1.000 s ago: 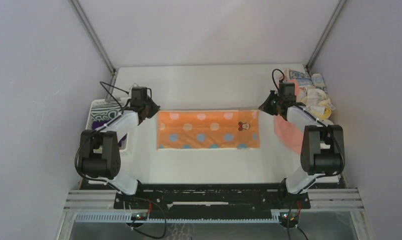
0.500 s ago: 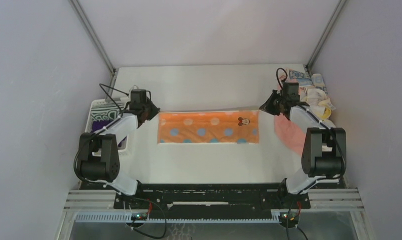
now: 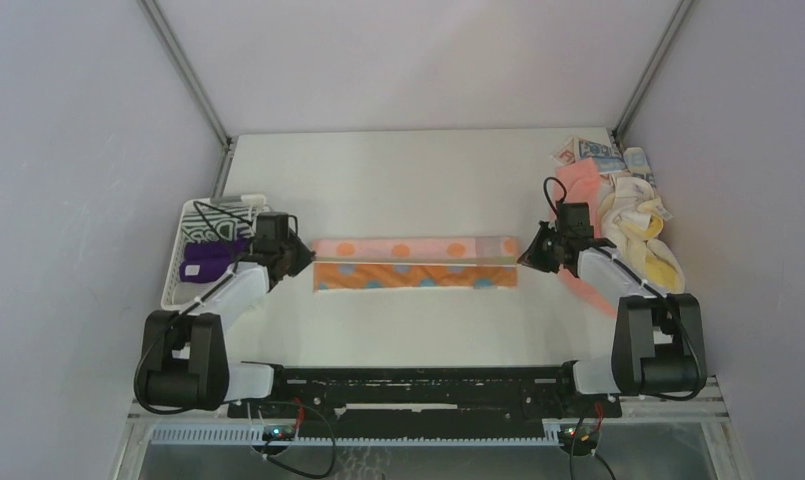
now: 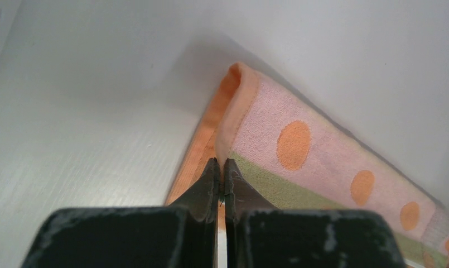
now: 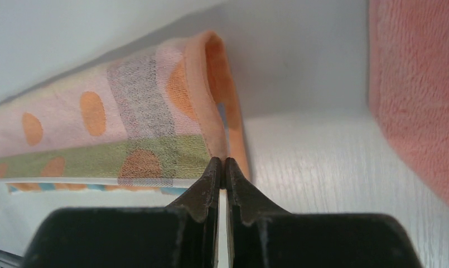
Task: Roll the towels
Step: Fold the towel at the center of the board.
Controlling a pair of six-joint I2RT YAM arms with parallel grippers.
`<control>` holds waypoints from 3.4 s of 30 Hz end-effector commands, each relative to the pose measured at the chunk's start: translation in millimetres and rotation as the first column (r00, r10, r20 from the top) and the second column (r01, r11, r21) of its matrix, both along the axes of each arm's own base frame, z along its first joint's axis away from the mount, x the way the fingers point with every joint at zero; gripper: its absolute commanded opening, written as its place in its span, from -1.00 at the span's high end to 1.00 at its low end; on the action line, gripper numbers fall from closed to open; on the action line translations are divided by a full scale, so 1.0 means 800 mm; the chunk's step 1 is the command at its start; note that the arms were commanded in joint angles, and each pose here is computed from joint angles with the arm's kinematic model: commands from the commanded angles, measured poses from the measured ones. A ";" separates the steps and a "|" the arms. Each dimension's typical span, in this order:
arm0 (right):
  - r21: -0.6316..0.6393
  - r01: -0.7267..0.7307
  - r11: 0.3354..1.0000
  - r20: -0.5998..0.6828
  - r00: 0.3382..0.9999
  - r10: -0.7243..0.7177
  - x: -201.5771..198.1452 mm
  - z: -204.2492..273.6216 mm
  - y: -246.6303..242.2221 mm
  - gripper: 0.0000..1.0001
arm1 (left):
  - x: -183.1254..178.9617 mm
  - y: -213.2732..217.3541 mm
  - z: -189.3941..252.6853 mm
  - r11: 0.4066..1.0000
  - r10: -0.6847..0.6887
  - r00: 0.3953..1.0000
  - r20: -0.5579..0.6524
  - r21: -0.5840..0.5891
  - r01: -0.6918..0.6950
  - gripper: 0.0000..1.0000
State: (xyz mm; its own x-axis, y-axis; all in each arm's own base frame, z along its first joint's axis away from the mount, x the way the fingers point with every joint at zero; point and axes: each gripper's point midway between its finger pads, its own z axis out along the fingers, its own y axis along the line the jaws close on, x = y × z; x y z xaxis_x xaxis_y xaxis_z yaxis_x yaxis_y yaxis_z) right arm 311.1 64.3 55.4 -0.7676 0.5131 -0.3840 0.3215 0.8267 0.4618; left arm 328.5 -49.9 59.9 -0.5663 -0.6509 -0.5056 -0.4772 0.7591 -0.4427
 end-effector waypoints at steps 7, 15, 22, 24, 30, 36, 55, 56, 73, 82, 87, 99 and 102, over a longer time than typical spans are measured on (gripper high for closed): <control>-0.117 0.023 0.993 -0.018 1.000 -0.025 -0.030 -0.021 -0.018 1.00 | -0.030 0.018 -0.026 0.998 0.022 0.999 -0.035 0.052 -0.021 1.00; -0.103 0.025 0.994 0.002 1.000 -0.025 -0.028 -0.011 -0.013 1.00 | -0.038 0.023 -0.009 0.997 0.026 1.000 -0.008 0.073 -0.026 1.00; -0.113 0.011 0.994 -0.019 1.000 -0.013 -0.047 -0.003 -0.009 1.00 | -0.057 0.027 -0.005 0.996 0.038 0.999 -0.009 0.078 -0.037 1.00; -0.113 0.014 0.993 -0.030 0.999 -0.018 -0.053 -0.005 -0.009 1.00 | -0.064 0.029 -0.008 0.995 0.047 0.999 -0.010 0.084 -0.047 1.00; -0.094 0.022 0.995 -0.105 0.994 -0.032 -0.069 -0.027 0.000 1.00 | -0.079 0.031 -0.040 0.994 0.058 0.995 -0.084 0.092 -0.050 1.00; -0.114 0.033 0.993 -0.216 0.975 -0.057 -0.087 -0.058 0.000 1.00 | -0.084 0.033 -0.056 0.993 0.058 0.990 -0.128 0.109 -0.044 1.00; -0.154 0.140 0.978 -0.144 0.976 -0.163 0.014 -0.045 -0.039 1.00 | 0.000 0.002 -0.036 0.999 0.024 0.994 -0.106 0.044 -0.019 1.00; -0.150 0.141 0.979 -0.132 0.978 -0.161 0.022 -0.040 -0.039 1.00 | 0.006 0.001 -0.031 0.999 0.024 0.995 -0.097 0.044 -0.020 1.00; -0.136 0.121 0.983 -0.098 0.986 -0.135 -0.023 -0.008 -0.035 1.00 | -0.020 0.011 0.007 0.997 0.046 0.999 -0.026 0.061 -0.044 1.00; -0.139 0.090 0.986 -0.199 0.973 -0.117 -0.047 -0.050 -0.023 1.00 | -0.044 0.013 -0.049 0.996 0.049 0.988 -0.145 0.075 -0.039 1.00; -0.154 0.086 0.984 -0.195 0.974 -0.116 -0.049 -0.050 -0.022 1.00 | -0.042 0.015 -0.047 0.996 0.049 0.989 -0.141 0.084 -0.037 1.00; -0.172 0.049 0.984 -0.182 0.980 -0.080 -0.060 -0.038 -0.018 0.49 | -0.038 0.022 -0.027 0.993 0.059 0.992 -0.109 0.112 -0.047 0.59; -0.188 0.044 0.981 -0.130 0.989 -0.069 -0.059 -0.016 -0.019 0.31 | -0.042 0.027 -0.005 0.989 0.059 0.995 -0.082 0.142 -0.047 0.25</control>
